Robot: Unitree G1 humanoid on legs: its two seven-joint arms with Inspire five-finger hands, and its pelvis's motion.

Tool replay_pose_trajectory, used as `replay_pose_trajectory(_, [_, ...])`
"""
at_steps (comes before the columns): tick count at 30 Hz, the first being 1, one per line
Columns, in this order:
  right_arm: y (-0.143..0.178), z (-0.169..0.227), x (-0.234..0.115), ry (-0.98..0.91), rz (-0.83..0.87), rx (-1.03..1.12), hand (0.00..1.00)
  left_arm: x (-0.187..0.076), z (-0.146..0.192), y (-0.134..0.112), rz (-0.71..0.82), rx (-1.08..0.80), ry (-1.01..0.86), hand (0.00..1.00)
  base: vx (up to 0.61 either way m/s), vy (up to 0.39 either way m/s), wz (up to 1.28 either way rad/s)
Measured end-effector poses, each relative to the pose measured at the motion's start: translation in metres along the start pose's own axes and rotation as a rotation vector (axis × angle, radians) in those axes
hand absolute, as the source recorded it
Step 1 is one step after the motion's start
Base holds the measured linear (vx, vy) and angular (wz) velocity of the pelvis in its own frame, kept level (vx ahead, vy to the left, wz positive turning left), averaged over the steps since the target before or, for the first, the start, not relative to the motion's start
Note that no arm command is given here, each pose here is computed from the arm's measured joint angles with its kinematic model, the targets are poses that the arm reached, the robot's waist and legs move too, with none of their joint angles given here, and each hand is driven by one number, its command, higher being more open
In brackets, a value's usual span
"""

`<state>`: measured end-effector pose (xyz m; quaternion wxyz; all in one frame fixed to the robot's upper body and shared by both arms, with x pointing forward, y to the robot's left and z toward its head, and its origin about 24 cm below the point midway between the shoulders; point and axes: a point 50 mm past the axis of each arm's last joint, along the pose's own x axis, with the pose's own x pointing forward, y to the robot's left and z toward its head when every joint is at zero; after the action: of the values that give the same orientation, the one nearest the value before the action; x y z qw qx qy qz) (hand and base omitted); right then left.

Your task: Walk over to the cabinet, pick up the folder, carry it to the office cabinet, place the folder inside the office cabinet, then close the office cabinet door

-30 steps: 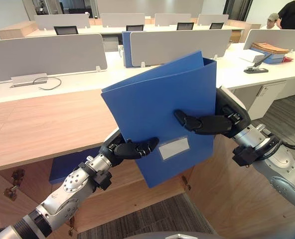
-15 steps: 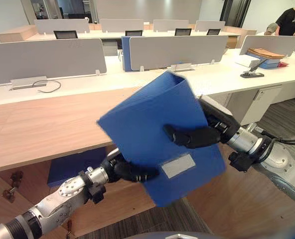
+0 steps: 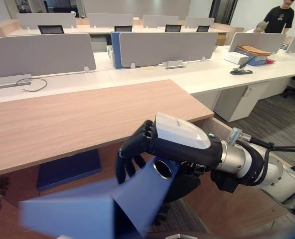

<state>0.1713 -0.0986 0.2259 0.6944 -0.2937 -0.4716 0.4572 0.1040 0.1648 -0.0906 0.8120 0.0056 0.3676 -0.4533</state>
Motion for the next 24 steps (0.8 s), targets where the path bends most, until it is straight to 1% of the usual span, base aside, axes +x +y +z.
replay_pose_trajectory(1, [0.001,-0.001,-0.004,0.014,-0.020,-0.004,0.00,0.002,-0.009,0.002,0.047,-0.059,-0.003,1.00,-0.02,-0.029,0.09])
replay_pose_trajectory(3, [0.010,-0.009,-0.012,0.088,-0.014,-0.008,0.00,0.008,-0.023,0.007,0.153,-0.081,0.024,1.00,-0.01,-0.026,0.16])
replay_pose_trajectory(4, [0.021,-0.022,-0.023,0.182,0.010,0.001,0.00,0.010,-0.045,0.016,0.314,-0.163,0.100,1.00,0.00,-0.015,0.18])
replay_pose_trajectory(5, [0.026,-0.028,-0.028,0.229,0.022,0.007,0.00,0.008,-0.054,0.019,0.388,-0.200,0.136,1.00,0.01,-0.012,0.21])
replay_pose_trajectory(6, [0.035,-0.039,-0.037,0.309,0.046,0.027,0.00,0.002,-0.067,0.024,0.501,-0.282,0.176,1.00,0.01,-0.011,0.16])
replay_pose_trajectory(7, [0.044,-0.050,-0.046,0.389,0.075,0.046,0.00,-0.006,-0.076,0.030,0.597,-0.323,0.213,1.00,0.03,-0.011,0.12])
replay_pose_trajectory(8, [0.058,-0.067,-0.063,0.515,0.140,0.064,0.00,-0.020,-0.089,0.034,0.724,-0.371,0.267,1.00,0.03,-0.005,0.09])
replay_pose_trajectory(9, [0.065,-0.075,-0.072,0.580,0.177,0.080,0.00,-0.026,-0.095,0.034,0.771,-0.389,0.298,1.00,0.03,-0.001,0.09])
replay_pose_trajectory(11, [0.078,-0.088,-0.090,0.686,0.249,0.097,0.00,-0.034,-0.104,0.033,0.826,-0.407,0.341,1.00,0.02,0.005,0.20])
replay_pose_trajectory(12, [0.087,-0.095,-0.102,0.753,0.302,0.103,0.00,-0.038,-0.111,0.029,0.850,-0.413,0.380,1.00,0.02,0.005,0.23])
replay_pose_trajectory(14, [0.095,-0.102,-0.115,0.817,0.336,0.111,0.00,-0.038,-0.115,0.024,0.878,-0.456,0.381,1.00,0.00,-0.009,0.28])
replay_pose_trajectory(17, [0.107,-0.115,-0.132,0.918,0.321,0.156,0.00,-0.031,-0.112,0.024,0.895,-0.473,0.361,1.00,-0.04,-0.018,0.25])
replay_pose_trajectory(18, [0.117,-0.123,-0.141,0.985,0.286,0.187,0.00,-0.027,-0.110,0.022,0.898,-0.484,0.351,1.00,-0.04,-0.010,0.25])
replay_pose_trajectory(19, [0.122,-0.126,-0.144,1.014,0.264,0.209,0.00,-0.026,-0.110,0.021,0.902,-0.493,0.347,1.00,-0.05,-0.014,0.37])
replay_pose_trajectory(21, [0.141,-0.138,-0.157,1.150,0.129,0.305,0.00,-0.021,-0.107,0.020,0.913,-0.501,0.333,1.00,-0.05,-0.009,0.43])
replay_pose_trajectory(22, [0.145,-0.141,-0.161,1.184,0.089,0.328,0.00,-0.019,-0.107,0.020,0.914,-0.501,0.330,1.00,-0.05,-0.007,0.42])
replay_pose_trajectory(24, [0.153,-0.149,-0.170,1.277,-0.056,0.406,0.00,-0.016,-0.105,0.019,0.927,-0.519,0.315,1.00,-0.03,-0.004,0.34])
